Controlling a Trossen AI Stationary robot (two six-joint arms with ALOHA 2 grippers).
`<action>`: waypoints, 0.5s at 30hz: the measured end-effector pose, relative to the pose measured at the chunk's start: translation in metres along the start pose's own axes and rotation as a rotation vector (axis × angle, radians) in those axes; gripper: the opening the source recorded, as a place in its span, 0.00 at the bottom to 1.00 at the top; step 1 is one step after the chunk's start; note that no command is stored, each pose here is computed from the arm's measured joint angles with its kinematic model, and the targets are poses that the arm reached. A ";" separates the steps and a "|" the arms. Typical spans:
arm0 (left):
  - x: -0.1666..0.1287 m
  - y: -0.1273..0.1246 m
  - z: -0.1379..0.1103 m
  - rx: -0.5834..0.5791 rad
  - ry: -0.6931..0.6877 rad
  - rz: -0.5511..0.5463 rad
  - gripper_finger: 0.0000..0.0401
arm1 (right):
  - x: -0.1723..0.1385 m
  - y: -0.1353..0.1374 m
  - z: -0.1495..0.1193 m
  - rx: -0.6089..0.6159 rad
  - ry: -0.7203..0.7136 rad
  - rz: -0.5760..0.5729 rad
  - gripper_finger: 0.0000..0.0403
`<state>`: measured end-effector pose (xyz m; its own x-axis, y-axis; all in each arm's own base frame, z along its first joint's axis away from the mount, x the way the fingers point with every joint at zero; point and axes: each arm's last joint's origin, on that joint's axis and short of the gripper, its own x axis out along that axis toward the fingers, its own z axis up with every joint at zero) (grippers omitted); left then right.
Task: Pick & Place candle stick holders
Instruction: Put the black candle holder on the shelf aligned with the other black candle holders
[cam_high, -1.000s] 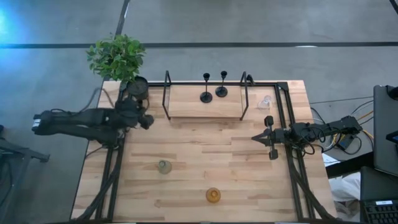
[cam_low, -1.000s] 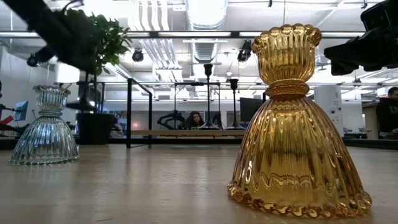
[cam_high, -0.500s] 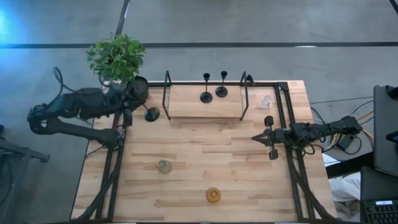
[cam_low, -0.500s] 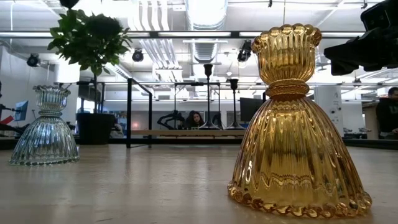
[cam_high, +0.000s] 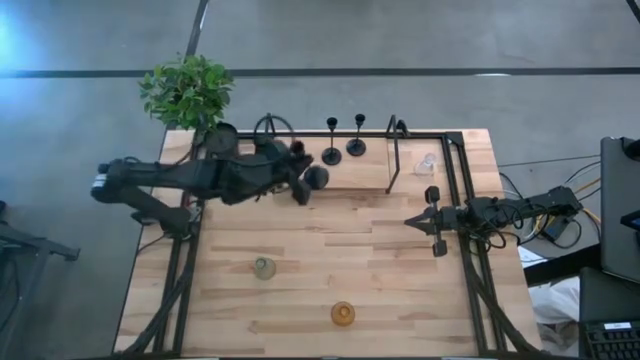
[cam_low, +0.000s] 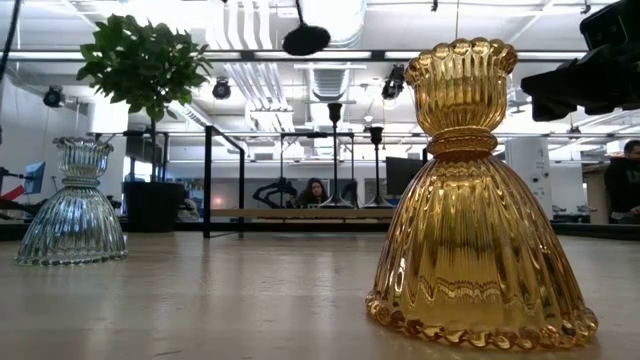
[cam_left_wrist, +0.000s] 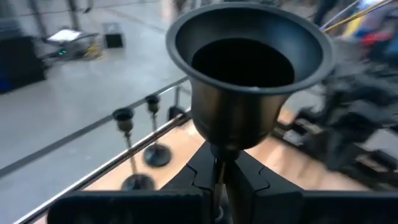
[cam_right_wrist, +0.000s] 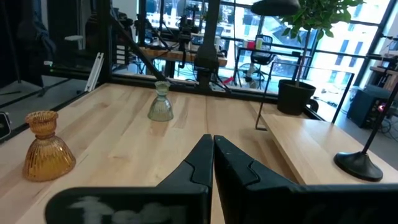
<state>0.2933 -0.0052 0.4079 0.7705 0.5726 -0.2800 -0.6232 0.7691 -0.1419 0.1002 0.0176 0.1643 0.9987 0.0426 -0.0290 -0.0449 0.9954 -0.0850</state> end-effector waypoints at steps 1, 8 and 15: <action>0.008 -0.005 -0.002 0.003 0.009 0.025 0.05 | 0.000 0.000 0.000 -0.002 0.000 0.000 0.02; 0.041 -0.024 -0.002 -0.056 0.003 0.210 0.05 | 0.000 0.000 0.000 0.000 0.003 0.000 0.02; 0.068 -0.022 -0.020 -0.097 0.005 0.355 0.05 | 0.000 0.000 0.000 -0.002 0.003 0.001 0.02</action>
<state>0.3567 0.0111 0.3732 0.5035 0.7974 -0.3325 -0.8616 0.4922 -0.1243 0.1003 0.0177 0.1641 0.9986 0.0430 -0.0316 -0.0456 0.9952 -0.0868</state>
